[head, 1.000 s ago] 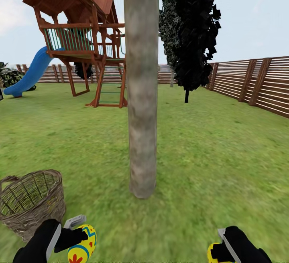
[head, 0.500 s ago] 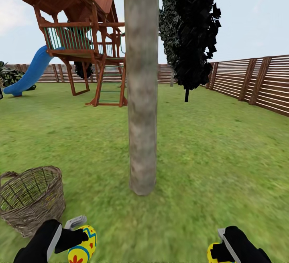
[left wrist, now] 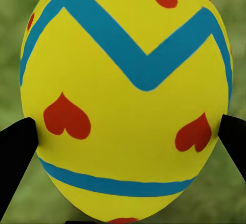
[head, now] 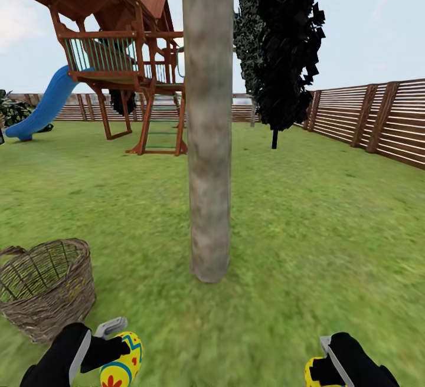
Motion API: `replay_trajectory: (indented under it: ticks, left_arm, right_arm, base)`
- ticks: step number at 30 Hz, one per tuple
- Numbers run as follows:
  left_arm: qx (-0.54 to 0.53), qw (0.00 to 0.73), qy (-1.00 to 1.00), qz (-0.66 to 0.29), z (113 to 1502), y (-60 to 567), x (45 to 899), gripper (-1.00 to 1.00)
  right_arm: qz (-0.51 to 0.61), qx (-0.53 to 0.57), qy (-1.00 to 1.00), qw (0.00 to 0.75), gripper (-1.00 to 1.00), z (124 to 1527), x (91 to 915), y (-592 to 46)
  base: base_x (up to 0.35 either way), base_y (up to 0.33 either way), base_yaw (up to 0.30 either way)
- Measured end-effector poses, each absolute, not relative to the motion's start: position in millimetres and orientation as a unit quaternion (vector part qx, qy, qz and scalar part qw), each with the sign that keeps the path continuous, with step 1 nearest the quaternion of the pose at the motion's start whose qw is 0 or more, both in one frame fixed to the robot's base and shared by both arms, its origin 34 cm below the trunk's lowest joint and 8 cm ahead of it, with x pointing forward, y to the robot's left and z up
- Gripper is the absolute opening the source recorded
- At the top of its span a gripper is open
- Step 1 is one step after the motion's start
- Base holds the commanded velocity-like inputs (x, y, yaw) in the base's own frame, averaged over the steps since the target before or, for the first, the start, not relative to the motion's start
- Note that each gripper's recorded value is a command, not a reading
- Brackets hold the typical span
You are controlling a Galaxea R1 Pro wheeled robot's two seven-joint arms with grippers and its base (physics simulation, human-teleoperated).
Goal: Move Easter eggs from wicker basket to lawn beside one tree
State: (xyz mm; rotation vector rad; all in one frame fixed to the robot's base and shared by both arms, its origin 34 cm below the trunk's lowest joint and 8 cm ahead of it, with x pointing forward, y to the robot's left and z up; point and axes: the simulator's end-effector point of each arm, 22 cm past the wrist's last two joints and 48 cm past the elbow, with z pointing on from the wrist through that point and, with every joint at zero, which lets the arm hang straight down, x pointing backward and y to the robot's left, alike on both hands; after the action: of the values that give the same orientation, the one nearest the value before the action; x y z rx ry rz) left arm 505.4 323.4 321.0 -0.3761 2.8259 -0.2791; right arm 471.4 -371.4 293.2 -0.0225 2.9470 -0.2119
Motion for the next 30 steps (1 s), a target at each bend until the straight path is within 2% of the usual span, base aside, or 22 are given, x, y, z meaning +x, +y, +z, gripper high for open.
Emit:
replay_trajectory:
  ticks: [30]
  left_arm:
    - [-0.135, 0.091, 0.982, -0.093, 271.6, 321.1, 483.4, -1.00]
  right_arm:
    - [-0.071, -0.011, 0.996, 0.045, -1.00, 246.9, 446.1, -371.4]
  base:
    - [0.007, 0.000, 0.000]
